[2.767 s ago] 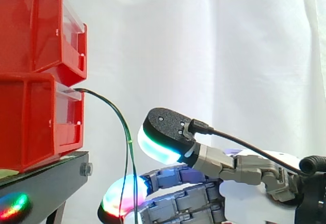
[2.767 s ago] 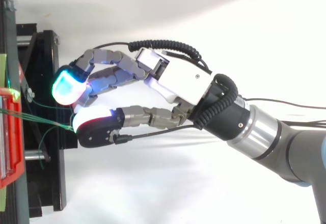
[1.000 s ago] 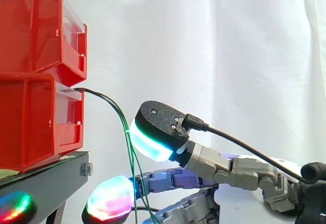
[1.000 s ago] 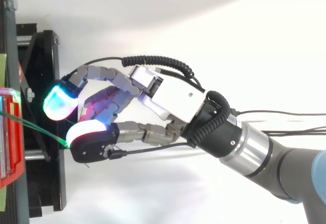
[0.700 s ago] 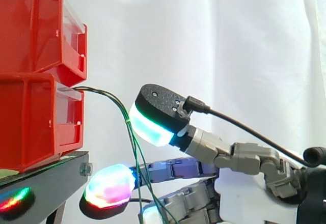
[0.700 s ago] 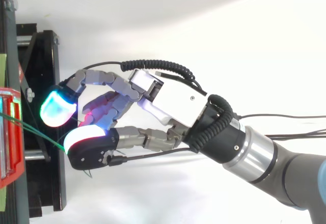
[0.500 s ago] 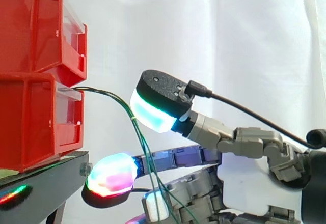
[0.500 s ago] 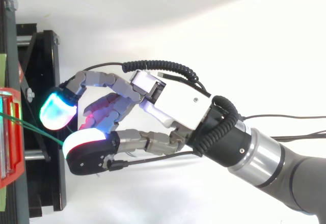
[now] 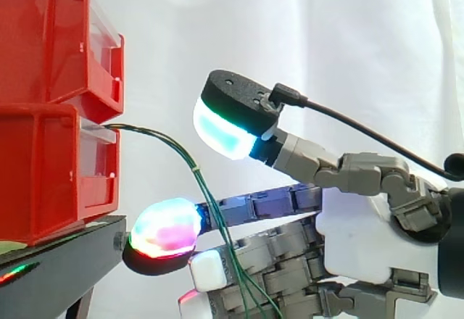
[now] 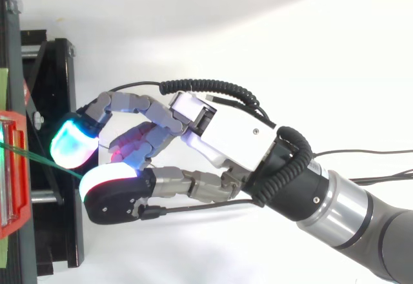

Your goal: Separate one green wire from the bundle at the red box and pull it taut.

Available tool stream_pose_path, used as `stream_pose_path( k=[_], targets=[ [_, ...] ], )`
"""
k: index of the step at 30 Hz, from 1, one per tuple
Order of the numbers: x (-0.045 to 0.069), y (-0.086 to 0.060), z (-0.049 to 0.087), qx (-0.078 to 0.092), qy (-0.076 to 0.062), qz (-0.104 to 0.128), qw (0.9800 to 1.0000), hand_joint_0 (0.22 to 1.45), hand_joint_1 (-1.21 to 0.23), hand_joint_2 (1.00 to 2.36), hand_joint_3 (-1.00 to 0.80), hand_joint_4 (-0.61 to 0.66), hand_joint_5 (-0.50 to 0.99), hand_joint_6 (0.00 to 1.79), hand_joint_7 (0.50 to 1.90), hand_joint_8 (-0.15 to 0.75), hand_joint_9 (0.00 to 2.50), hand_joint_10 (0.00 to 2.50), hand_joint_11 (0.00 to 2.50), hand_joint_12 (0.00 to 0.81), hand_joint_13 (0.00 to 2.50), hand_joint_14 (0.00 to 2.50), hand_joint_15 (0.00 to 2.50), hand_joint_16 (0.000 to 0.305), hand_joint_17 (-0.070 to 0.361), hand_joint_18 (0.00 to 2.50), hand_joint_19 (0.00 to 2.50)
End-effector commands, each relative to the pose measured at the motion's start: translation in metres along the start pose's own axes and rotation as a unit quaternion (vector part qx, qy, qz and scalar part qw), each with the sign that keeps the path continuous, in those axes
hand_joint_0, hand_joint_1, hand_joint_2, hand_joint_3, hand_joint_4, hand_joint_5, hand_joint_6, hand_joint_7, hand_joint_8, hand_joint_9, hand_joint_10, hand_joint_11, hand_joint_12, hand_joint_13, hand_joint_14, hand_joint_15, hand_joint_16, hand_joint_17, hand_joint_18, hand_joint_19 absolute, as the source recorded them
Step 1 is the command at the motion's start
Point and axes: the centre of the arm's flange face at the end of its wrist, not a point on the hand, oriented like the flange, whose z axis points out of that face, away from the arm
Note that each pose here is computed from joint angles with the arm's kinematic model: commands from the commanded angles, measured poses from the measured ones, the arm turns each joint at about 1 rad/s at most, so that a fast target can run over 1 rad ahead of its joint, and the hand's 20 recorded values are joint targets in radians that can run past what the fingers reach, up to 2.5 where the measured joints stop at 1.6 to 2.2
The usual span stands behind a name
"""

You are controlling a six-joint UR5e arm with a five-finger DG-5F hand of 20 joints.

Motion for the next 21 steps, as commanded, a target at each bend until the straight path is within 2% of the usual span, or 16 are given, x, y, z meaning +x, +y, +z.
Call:
stream_pose_path(
  k=[1,4,9,17,21],
  targets=[
    [-0.001,0.001,0.0,0.0,-0.009,-0.001,1.0,0.46,-0.45,1.0,-0.5,0.22,-0.2,0.5,0.99,0.405,1.38,0.01,0.32,0.394,1.08,0.02,0.53,0.063,0.143,0.86,0.41],
    [0.002,0.001,-0.003,0.0,-0.018,-0.002,0.9998,0.46,-0.45,1.0,-0.5,0.22,-0.2,0.5,0.99,0.4,1.4,0.01,0.34,0.396,1.08,0.02,0.52,0.064,0.143,0.86,0.41],
    [0.008,0.003,-0.008,0.003,-0.023,0.002,0.9997,0.46,-0.47,1.0,-0.5,0.22,-0.2,0.5,0.99,0.393,1.45,0.02,0.41,0.393,1.09,0.02,0.53,0.064,0.144,0.86,0.42],
    [0.016,0.008,-0.012,0.004,-0.02,0.021,0.9996,0.46,-0.64,1.0,-0.5,0.2,-0.2,0.5,1.0,0.359,1.43,0.02,0.49,0.392,1.09,0.02,0.55,0.063,0.142,0.86,0.44],
    [0.021,0.02,-0.017,0.012,-0.014,0.024,0.9995,0.49,-0.7,1.0,-0.5,0.19,-0.2,0.5,1.01,0.349,1.42,0.02,0.53,0.383,1.09,0.02,0.57,0.061,0.137,0.86,0.46]
  ],
)
